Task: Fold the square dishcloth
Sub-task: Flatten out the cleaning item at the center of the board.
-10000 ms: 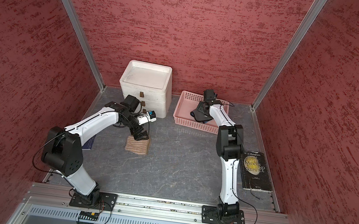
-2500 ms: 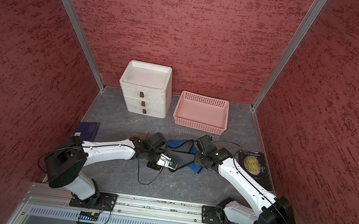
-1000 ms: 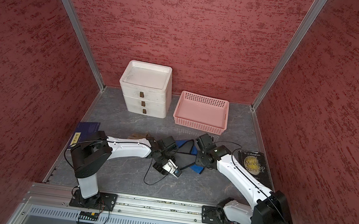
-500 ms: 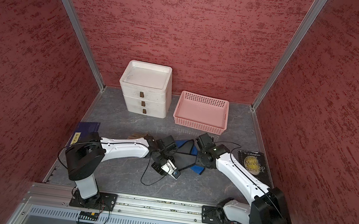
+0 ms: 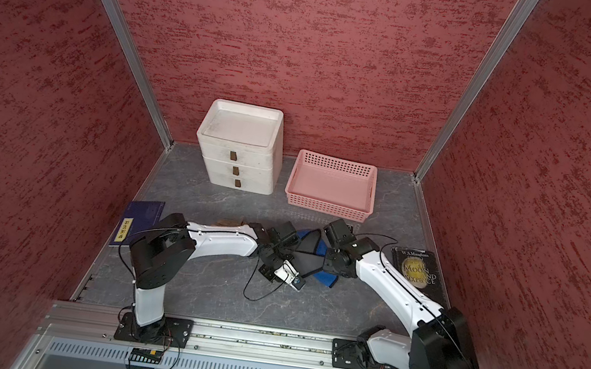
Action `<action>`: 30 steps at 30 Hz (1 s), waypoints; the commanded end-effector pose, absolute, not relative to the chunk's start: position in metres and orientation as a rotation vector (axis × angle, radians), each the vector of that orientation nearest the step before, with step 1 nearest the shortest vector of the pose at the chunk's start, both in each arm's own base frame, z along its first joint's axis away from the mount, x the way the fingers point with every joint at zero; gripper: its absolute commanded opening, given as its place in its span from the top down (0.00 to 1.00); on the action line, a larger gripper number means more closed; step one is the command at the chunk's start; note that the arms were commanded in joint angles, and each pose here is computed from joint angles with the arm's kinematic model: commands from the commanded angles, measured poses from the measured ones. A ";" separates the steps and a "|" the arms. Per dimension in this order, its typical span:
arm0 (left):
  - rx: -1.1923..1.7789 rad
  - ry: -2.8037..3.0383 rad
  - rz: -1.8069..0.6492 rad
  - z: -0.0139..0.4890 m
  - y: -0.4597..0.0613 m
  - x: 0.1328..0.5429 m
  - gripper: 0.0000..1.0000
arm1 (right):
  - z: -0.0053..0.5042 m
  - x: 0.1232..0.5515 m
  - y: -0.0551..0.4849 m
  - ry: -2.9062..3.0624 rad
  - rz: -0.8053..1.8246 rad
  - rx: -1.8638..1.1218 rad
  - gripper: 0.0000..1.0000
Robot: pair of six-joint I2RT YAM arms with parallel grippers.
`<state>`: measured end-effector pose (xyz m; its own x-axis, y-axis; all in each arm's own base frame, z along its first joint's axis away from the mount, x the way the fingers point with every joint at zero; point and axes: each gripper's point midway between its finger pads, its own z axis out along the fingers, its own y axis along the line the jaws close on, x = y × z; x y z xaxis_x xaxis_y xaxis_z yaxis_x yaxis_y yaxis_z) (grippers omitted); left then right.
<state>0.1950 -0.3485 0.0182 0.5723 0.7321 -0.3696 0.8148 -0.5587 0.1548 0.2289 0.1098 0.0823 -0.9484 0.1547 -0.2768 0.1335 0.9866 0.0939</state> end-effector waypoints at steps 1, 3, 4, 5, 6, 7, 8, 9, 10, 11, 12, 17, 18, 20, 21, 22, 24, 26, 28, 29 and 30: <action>2.539 1.362 -0.402 0.012 -0.320 0.188 0.89 | 0.091 0.236 0.113 2.821 0.153 0.231 1.00; 2.483 1.384 -0.421 0.035 -0.314 0.188 0.99 | 0.094 0.237 0.117 2.816 0.183 0.218 1.00; 2.455 1.389 -0.429 0.046 -0.310 0.187 1.00 | 0.095 0.237 0.119 2.816 0.197 0.210 1.00; 2.426 1.393 -0.447 0.055 -0.307 0.185 1.00 | 0.097 0.237 0.121 2.817 0.212 0.203 1.00; 2.391 1.393 -0.463 0.066 -0.303 0.184 1.00 | 0.098 0.236 0.124 2.819 0.236 0.189 1.00; 2.363 1.401 -0.469 0.075 -0.298 0.184 1.00 | 0.100 0.236 0.129 2.820 0.271 0.168 1.00; 2.333 1.419 -0.470 0.084 -0.294 0.185 1.00 | 0.102 0.235 0.132 2.816 0.299 0.150 1.00; 2.294 1.444 -0.469 0.092 -0.289 0.187 1.00 | 0.105 0.233 0.136 2.810 0.335 0.133 1.00; 2.259 1.475 -0.471 0.102 -0.284 0.189 1.00 | 0.108 0.231 0.138 2.806 0.356 0.117 1.00; 2.221 1.490 -0.478 0.114 -0.279 0.191 1.00 | 0.112 0.230 0.139 2.796 0.369 0.106 1.00; 2.179 1.516 -0.483 0.125 -0.273 0.195 1.00 | 0.118 0.229 0.141 2.785 0.387 0.094 1.00; 1.915 1.580 -0.428 0.194 -0.249 0.224 1.00 | 0.154 0.221 0.149 2.707 0.498 0.021 1.00; 1.860 1.584 -0.398 0.209 -0.246 0.230 1.00 | 0.164 0.220 0.151 2.687 0.519 0.011 1.00; 1.744 1.594 -0.336 0.238 -0.241 0.244 1.00 | 0.184 0.221 0.153 2.643 0.547 -0.008 1.00; 1.691 1.596 -0.305 0.250 -0.240 0.252 1.00 | 0.191 0.222 0.153 2.628 0.549 -0.013 1.00; 1.638 1.605 -0.274 0.261 -0.238 0.260 1.00 | 0.197 0.223 0.152 2.618 0.541 -0.017 1.00; 1.565 1.621 -0.224 0.275 -0.236 0.273 1.00 | 0.208 0.228 0.149 2.600 0.513 -0.018 1.00; 1.524 1.637 -0.164 0.279 -0.233 0.287 1.00 | 0.217 0.235 0.146 2.583 0.467 -0.017 1.00; 1.503 1.653 -0.134 0.277 -0.232 0.296 1.00 | 0.226 0.244 0.145 2.569 0.431 -0.021 1.00; 1.497 1.661 -0.130 0.275 -0.232 0.300 1.00 | 0.230 0.249 0.145 2.563 0.417 -0.027 1.00; 1.484 1.670 -0.120 0.274 -0.233 0.306 1.00 | 0.235 0.255 0.146 2.554 0.408 -0.034 1.00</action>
<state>0.2836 -0.2358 0.2757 0.1604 0.7515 -0.6399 0.8668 0.2029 0.4555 0.2458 0.1541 0.2280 -0.8624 0.0878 -0.4985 -0.1061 0.9316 0.3477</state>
